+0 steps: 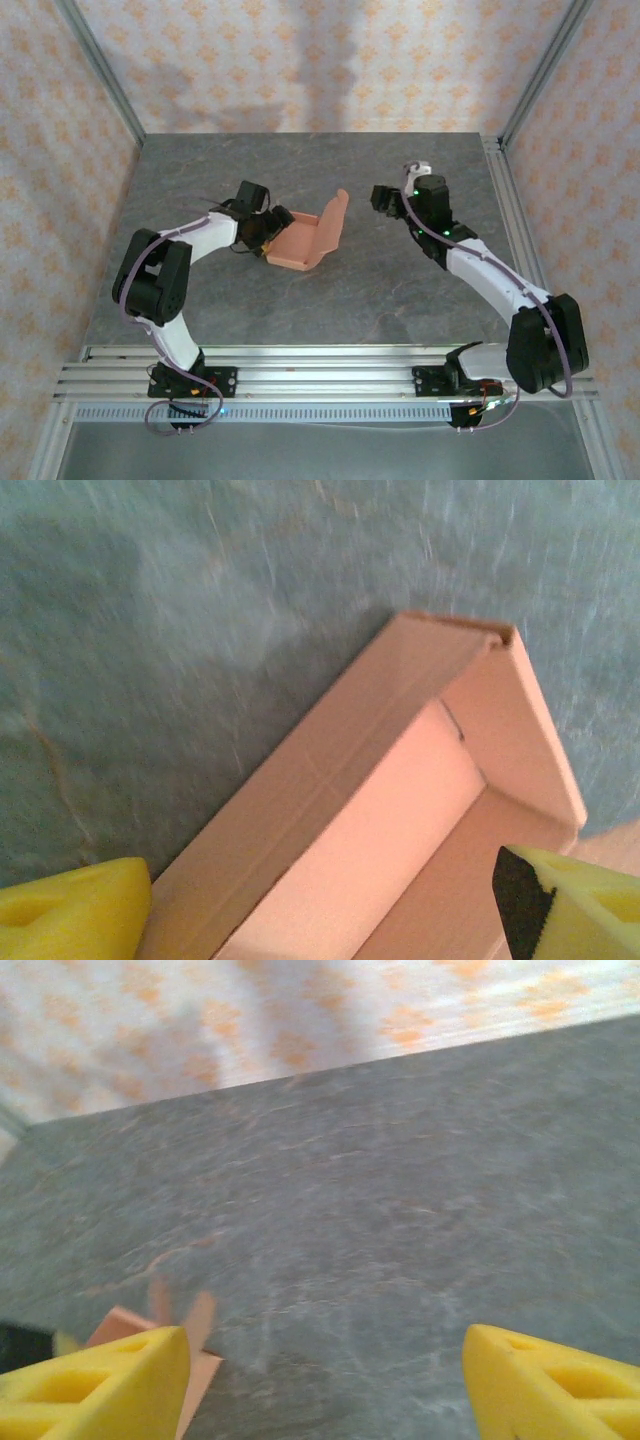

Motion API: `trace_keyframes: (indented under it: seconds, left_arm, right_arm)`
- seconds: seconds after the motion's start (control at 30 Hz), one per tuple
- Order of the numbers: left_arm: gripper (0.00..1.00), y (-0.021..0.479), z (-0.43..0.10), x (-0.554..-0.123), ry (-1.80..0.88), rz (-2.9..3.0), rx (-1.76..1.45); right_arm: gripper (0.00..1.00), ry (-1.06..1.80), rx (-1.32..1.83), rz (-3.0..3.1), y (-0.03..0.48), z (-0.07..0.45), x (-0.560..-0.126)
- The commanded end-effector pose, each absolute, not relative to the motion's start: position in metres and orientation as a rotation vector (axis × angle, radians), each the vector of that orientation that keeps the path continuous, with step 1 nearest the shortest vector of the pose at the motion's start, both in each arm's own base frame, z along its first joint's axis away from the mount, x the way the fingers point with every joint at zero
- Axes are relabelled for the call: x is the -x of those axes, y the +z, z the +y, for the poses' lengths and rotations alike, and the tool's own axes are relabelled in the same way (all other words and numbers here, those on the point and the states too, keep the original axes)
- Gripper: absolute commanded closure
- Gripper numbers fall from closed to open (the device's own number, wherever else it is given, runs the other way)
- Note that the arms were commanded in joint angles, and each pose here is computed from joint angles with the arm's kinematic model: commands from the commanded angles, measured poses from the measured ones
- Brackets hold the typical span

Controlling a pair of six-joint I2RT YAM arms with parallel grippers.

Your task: Fold the paper box

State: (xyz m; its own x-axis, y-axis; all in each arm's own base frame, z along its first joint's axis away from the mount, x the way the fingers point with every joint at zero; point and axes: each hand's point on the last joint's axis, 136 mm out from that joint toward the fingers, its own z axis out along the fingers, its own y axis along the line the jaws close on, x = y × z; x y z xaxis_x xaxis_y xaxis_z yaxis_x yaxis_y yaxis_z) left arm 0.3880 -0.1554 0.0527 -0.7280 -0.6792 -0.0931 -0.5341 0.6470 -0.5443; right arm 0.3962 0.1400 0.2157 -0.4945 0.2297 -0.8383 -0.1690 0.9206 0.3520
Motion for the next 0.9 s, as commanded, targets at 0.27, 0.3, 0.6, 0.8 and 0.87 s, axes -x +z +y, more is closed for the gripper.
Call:
trace_keyframes:
  seconds: [0.27, 0.3, 0.6, 0.8, 0.87]
  left_arm:
    - [0.12, 0.099, -0.239, -0.371, -0.837, 2.435, 0.806]
    - [0.11, 0.104, -0.239, -0.372, -0.814, 2.434, 0.746]
    - [0.09, 0.17, -0.179, -0.389, -0.173, 2.383, 0.083]
    - [0.2, 0.172, -0.197, -0.402, -0.056, 2.38, -0.488]
    - [0.23, 0.167, -0.201, -0.41, 0.001, 2.388, -0.605]
  right_arm:
    - [0.28, 0.383, -0.406, 2.073, 0.195, 0.062, -0.352]
    - [0.28, 0.38, -0.393, 2.077, 0.195, 0.062, -0.349]
    - [0.29, 0.399, -0.293, 2.082, 0.2, 0.069, -0.342]
    - [0.29, 0.437, -0.254, 2.076, 0.202, 0.077, -0.346]
    - [0.29, 0.436, -0.249, 2.079, 0.201, 0.078, -0.346]
